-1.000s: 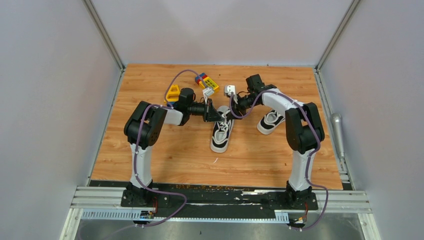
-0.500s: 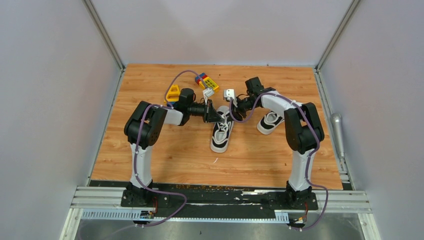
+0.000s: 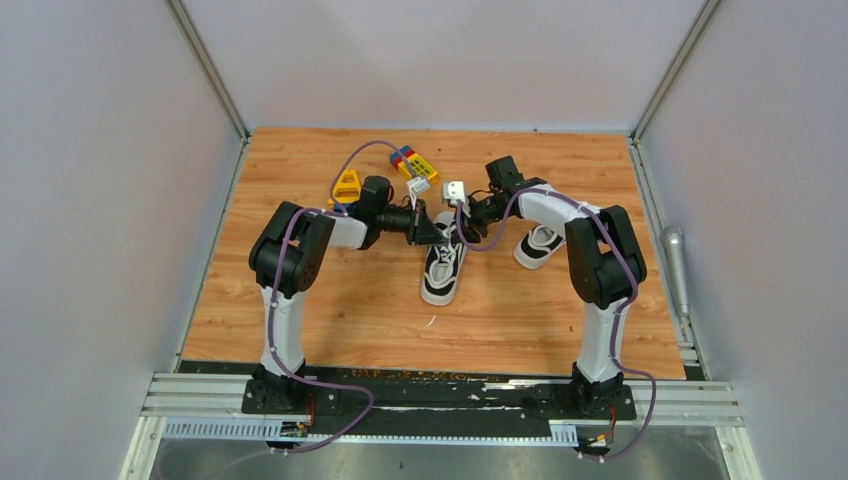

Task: Tie the shoes
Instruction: Tie the shoelace on the shoe.

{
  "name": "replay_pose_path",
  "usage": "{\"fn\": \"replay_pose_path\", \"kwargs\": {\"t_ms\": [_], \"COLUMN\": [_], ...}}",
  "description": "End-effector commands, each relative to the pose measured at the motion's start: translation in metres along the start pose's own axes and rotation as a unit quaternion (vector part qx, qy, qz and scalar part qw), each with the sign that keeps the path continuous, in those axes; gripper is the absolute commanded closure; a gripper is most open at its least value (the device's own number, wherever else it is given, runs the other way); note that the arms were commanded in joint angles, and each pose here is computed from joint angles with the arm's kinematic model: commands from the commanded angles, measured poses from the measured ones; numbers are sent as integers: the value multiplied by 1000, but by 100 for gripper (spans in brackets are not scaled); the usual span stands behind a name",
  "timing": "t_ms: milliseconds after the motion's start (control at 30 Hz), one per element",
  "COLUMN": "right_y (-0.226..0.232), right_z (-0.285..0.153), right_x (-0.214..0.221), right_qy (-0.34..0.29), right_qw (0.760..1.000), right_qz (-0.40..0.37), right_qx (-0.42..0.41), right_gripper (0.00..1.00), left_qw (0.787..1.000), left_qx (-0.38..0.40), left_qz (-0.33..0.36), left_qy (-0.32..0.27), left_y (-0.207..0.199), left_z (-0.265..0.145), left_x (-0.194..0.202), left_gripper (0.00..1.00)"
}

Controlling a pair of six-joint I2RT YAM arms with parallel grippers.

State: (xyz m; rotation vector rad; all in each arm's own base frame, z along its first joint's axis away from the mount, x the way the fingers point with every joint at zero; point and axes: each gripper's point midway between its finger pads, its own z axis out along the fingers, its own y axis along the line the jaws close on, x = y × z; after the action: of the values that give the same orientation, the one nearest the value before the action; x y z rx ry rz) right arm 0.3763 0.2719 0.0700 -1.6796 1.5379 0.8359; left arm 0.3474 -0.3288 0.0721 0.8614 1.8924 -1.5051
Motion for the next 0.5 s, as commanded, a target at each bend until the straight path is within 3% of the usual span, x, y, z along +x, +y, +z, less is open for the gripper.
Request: {"fn": "replay_pose_path", "kwargs": {"t_ms": [0, 267, 467], "right_y": [6, 14, 11], "right_z": [0, 4, 2], "right_x": [-22, -19, -19], "right_qy": [-32, -29, -24], "right_qw": [999, 999, 999], "right_qz": [-39, -32, -30], "right_qx": [-12, -31, -26], "right_gripper": [64, 68, 90], "left_qw": [1000, 1000, 1000], "left_qx": [-15, -21, -22], "left_qz": [23, 19, 20], "left_qy": [-3, 2, 4], "left_y": [12, 14, 14], "left_z": [3, 2, 1], "left_x": [-10, -8, -8], "left_gripper": [100, 100, 100]}}
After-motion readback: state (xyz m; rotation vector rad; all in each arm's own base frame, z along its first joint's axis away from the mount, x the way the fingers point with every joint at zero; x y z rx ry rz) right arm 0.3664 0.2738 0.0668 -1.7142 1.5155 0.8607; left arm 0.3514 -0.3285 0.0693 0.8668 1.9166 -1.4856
